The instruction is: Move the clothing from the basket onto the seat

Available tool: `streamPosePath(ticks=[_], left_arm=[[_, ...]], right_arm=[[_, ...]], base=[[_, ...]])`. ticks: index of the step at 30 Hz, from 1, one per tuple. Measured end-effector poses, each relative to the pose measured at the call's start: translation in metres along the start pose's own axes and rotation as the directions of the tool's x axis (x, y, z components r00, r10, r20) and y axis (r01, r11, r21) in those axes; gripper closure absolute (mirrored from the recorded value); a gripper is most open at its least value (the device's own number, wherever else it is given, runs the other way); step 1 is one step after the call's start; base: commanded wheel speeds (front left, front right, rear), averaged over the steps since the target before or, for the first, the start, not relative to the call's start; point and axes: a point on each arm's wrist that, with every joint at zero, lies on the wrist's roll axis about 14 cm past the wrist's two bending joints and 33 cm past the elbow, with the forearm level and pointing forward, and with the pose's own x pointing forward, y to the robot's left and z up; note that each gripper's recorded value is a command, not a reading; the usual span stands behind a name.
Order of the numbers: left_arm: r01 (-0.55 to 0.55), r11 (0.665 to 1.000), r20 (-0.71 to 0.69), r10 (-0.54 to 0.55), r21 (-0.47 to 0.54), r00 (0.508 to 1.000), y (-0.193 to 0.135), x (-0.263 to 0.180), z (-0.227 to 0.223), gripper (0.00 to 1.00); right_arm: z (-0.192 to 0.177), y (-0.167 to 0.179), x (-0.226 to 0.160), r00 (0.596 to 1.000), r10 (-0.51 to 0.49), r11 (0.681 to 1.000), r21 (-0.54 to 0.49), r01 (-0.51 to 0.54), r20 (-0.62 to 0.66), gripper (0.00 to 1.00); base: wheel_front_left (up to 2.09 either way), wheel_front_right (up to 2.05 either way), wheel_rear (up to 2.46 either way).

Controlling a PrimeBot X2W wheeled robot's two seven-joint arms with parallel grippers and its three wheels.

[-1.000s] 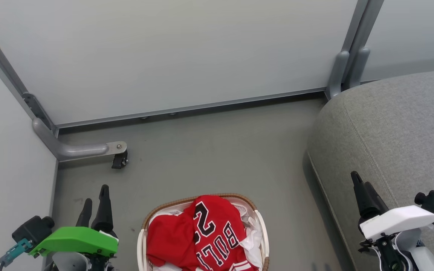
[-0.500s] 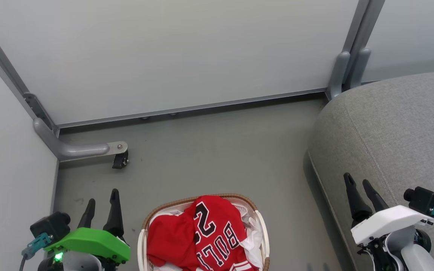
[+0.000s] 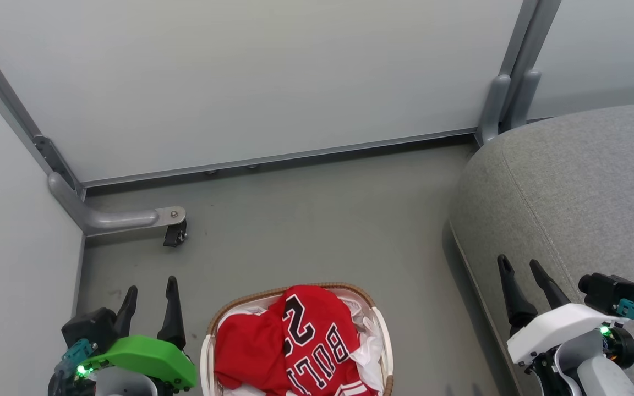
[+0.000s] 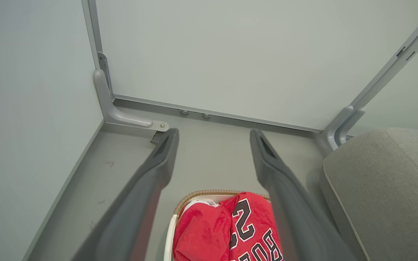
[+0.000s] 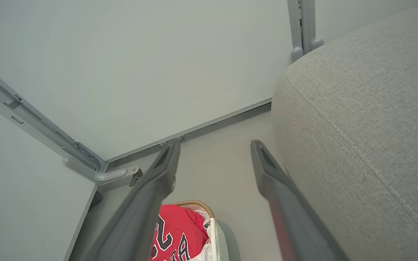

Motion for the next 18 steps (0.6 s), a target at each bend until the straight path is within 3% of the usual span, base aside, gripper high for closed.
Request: streamPosePath(ticks=[18], left_arm=[[0.001, 0.986, 0.071, -0.013, 0.166, 0.997, -0.004, -0.003, 0.011, 0.00]], right_arm=[[0.008, 0.003, 0.001, 0.999, 0.013, 0.988, -0.152, -0.006, 0.044, 0.00]], base=[[0.00, 0.00, 0.00]])
